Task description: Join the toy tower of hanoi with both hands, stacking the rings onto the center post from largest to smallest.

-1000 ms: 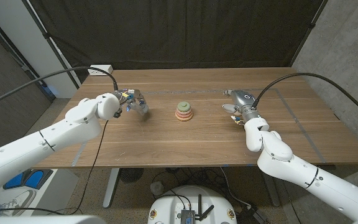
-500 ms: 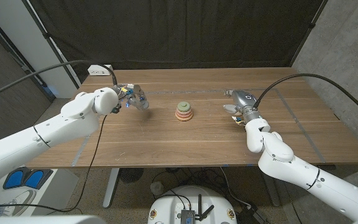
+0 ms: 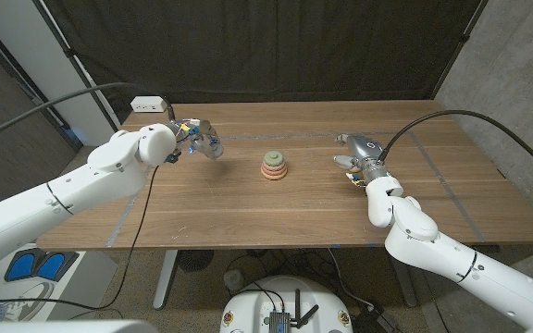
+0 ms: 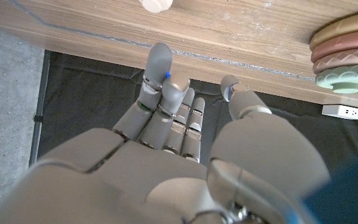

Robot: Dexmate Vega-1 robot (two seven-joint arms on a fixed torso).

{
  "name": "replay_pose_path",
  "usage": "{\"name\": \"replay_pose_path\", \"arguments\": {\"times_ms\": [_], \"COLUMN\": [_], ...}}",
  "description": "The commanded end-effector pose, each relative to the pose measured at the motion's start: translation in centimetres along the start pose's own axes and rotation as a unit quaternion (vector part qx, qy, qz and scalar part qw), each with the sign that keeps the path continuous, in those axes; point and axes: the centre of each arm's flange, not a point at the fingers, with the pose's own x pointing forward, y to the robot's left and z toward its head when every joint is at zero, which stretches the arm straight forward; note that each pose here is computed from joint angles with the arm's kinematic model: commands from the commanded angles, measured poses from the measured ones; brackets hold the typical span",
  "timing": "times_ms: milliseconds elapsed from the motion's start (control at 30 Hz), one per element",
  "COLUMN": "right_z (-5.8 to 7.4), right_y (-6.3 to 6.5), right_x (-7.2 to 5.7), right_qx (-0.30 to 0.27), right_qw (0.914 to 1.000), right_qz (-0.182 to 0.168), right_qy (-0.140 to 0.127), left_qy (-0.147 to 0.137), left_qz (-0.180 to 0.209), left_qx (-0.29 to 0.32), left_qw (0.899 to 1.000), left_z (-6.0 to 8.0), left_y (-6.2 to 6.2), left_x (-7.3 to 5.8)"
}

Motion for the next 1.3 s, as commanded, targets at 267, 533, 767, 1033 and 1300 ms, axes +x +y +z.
{"name": "replay_pose_path", "arguments": {"times_ms": [267, 533, 767, 1033, 1300], "right_z": [-0.2, -0.3, -0.3, -0.2, -0.4], "right_y": [0.1, 0.1, 0.0, 0.0, -0.1], "right_x": [-0.1, -0.2, -0.1, -0.1, 0.0], "right_qx": [0.004, 0.004, 0.008, 0.01, 0.014], "right_qw": [1.0, 0.9999, 0.9999, 0.9999, 0.9997], "right_qz": [0.001, 0.001, -0.001, -0.004, -0.007], "right_qy": [0.006, 0.01, 0.012, 0.013, 0.017], "left_qy": [-0.047, -0.066, -0.085, -0.108, -0.131], "left_qz": [0.009, 0.015, 0.018, 0.014, 0.013], "left_qx": [0.004, 0.001, 0.005, 0.011, 0.003], "left_qw": [0.999, 0.998, 0.996, 0.994, 0.991], "left_z": [2.1, 2.9, 4.1, 5.6, 6.9], "left_y": [1.1, 1.4, 1.5, 1.6, 1.7], "left_x": [1.8, 2.6, 3.2, 4.0, 4.7]}}
